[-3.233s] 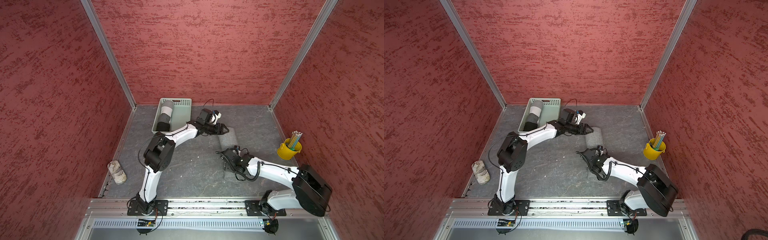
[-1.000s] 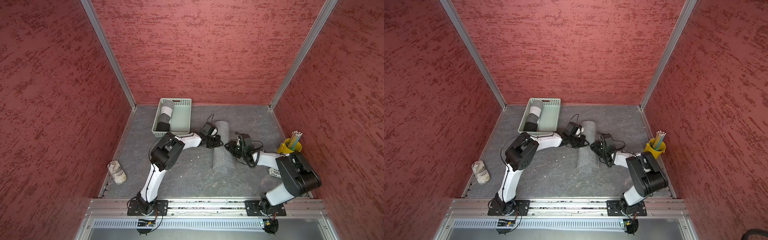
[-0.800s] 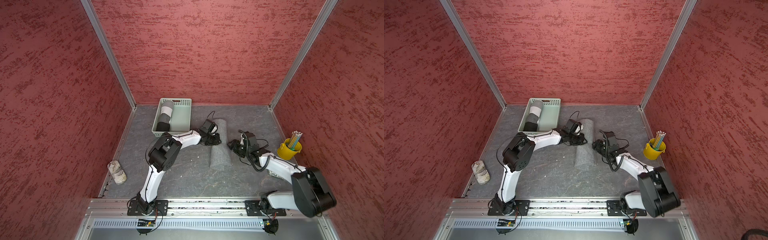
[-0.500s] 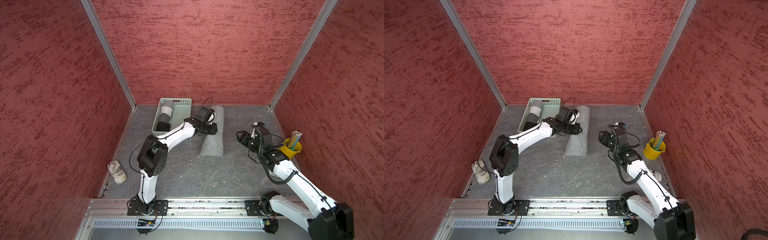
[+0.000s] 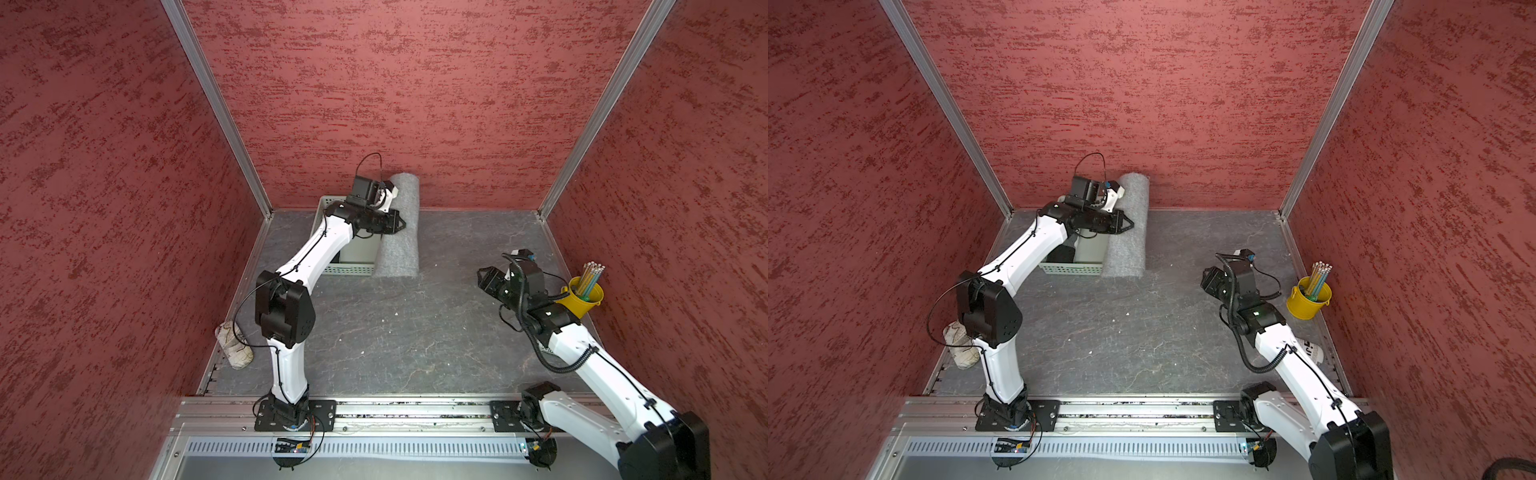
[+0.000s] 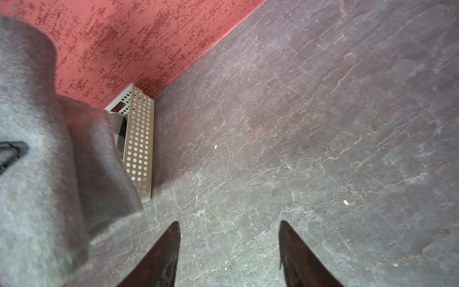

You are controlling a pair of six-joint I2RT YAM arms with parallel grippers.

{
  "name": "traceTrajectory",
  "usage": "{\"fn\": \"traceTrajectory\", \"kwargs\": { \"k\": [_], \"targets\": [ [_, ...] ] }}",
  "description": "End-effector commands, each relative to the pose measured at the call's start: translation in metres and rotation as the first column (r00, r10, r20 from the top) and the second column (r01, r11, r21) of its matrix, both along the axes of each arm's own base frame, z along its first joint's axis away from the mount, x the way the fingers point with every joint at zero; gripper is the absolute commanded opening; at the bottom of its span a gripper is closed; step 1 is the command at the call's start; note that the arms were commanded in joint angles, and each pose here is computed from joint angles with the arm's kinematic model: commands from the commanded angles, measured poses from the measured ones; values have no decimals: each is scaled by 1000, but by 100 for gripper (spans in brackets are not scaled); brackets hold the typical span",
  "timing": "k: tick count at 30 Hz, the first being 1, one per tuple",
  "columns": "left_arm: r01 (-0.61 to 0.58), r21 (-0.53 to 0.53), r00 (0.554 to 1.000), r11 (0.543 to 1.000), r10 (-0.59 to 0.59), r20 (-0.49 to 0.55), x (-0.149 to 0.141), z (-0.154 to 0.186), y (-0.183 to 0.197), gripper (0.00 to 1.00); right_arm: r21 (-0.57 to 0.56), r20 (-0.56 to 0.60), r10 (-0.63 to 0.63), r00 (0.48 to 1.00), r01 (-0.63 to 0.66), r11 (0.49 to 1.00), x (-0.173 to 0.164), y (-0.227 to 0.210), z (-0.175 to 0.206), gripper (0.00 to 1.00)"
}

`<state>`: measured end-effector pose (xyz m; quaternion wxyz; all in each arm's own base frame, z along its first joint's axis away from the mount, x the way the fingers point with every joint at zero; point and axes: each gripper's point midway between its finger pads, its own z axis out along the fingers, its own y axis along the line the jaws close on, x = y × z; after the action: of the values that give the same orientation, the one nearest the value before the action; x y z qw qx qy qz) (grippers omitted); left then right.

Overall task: Roll up the scarf and place it into the basket
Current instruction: Pick up the scarf at the center of the board, then place the scarf in the basket.

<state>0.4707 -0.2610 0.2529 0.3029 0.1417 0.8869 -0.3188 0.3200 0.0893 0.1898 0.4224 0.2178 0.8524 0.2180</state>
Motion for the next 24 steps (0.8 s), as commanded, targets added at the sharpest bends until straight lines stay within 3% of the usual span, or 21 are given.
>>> {"fn": "traceTrajectory", "kwargs": {
  "k": [1, 14, 24],
  "targets": [
    [86, -18, 996, 996, -86, -24, 8, -8, 7, 0, -18, -11, -35, 999, 34, 999, 0, -7, -6, 62],
    [23, -25, 987, 999, -27, -158, 74, -73, 82, 0, -28, -50, -70, 996, 68, 997, -3, -13, -9, 61],
    [-33, -6, 972, 999, 31, -233, 92, -123, 127, 0, -55, -63, -99, 993, 95, 994, 3, -17, -7, 61]
  ]
}}
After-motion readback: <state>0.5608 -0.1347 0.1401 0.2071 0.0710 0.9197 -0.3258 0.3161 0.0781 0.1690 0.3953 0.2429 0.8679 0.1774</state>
